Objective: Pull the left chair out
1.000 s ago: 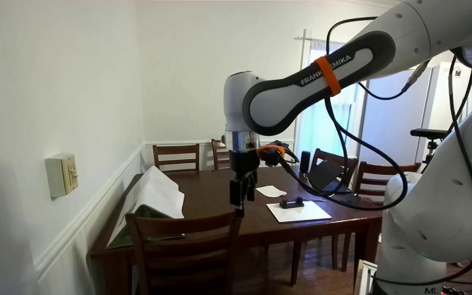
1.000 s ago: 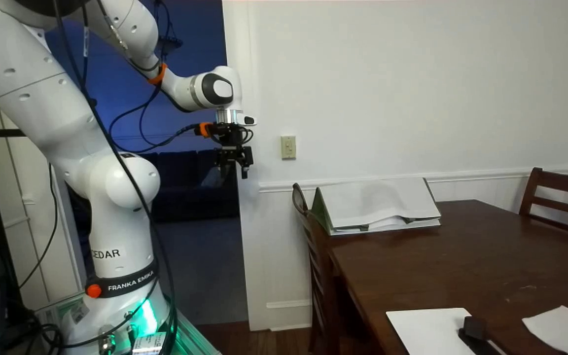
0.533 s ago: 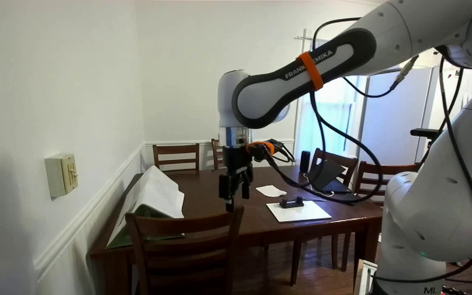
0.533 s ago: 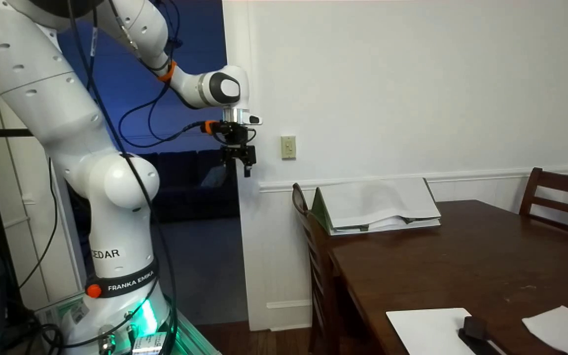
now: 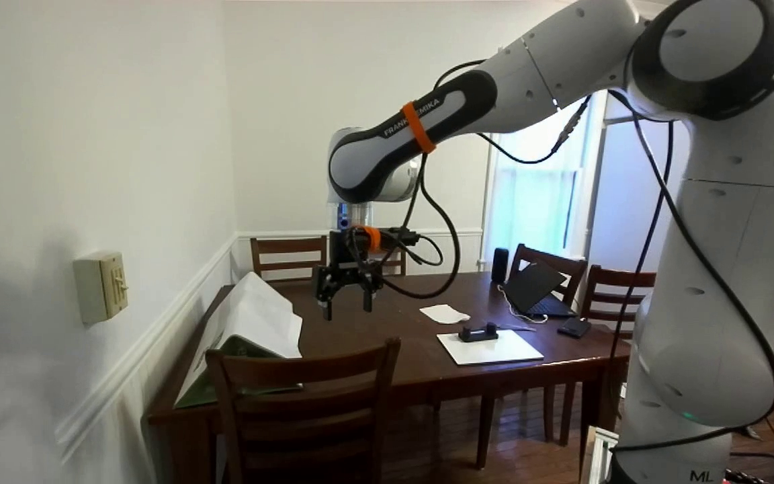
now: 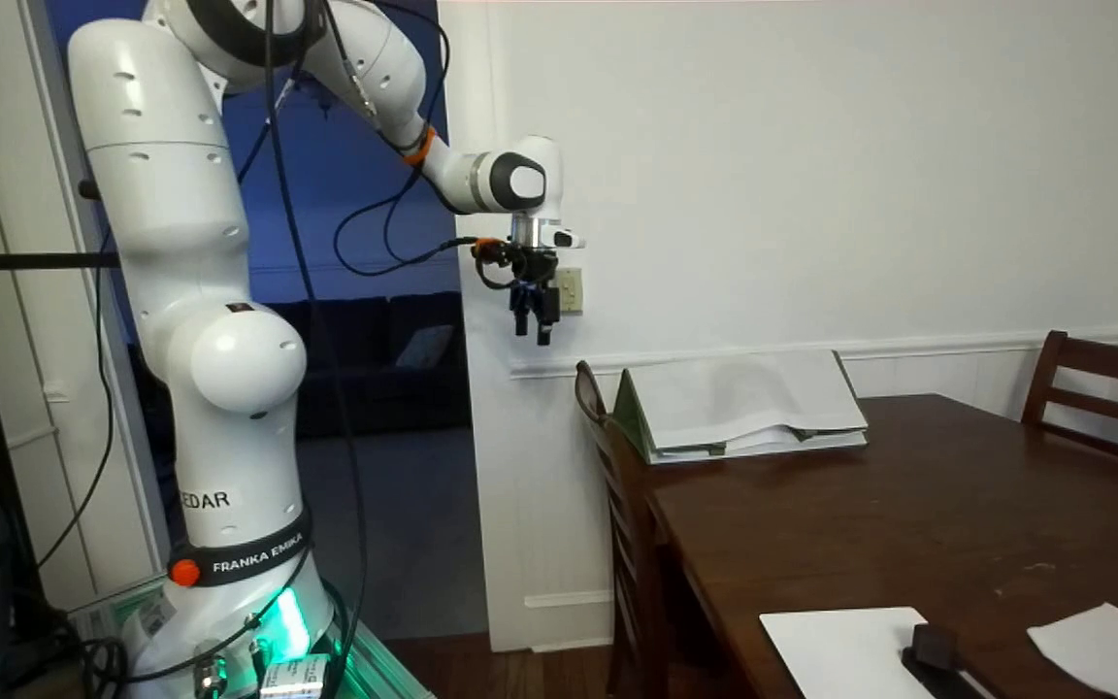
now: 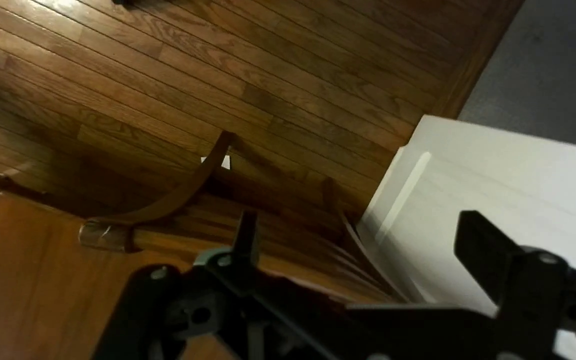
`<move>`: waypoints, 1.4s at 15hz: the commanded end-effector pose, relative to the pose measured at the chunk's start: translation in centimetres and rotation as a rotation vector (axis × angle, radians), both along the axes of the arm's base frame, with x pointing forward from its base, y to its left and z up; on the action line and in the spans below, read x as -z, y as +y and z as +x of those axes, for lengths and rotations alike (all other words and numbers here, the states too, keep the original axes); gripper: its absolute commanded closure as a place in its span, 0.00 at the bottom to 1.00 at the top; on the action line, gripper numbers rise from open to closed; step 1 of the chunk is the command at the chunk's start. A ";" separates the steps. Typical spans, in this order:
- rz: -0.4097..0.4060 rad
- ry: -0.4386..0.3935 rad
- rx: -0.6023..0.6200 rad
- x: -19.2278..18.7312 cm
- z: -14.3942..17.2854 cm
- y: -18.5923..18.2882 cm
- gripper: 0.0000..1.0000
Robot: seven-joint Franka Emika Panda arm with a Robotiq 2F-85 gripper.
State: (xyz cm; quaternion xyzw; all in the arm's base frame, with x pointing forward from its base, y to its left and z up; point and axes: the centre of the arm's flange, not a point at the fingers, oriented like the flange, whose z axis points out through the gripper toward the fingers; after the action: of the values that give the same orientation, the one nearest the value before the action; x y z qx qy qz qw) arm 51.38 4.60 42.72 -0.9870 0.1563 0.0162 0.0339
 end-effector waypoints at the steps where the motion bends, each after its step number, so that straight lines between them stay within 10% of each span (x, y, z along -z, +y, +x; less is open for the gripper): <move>1: -0.009 -0.077 0.152 1.2 4.3 -0.4 0.27; 11: -0.175 -0.203 0.235 7.9 8.1 -1.1 0.96; 21: -0.229 -0.278 0.179 12.9 8.7 -2.4 0.99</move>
State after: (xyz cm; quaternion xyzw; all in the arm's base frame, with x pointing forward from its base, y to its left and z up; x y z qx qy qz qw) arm 60.07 2.23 29.78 -0.9594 0.2380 -0.1409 -0.0560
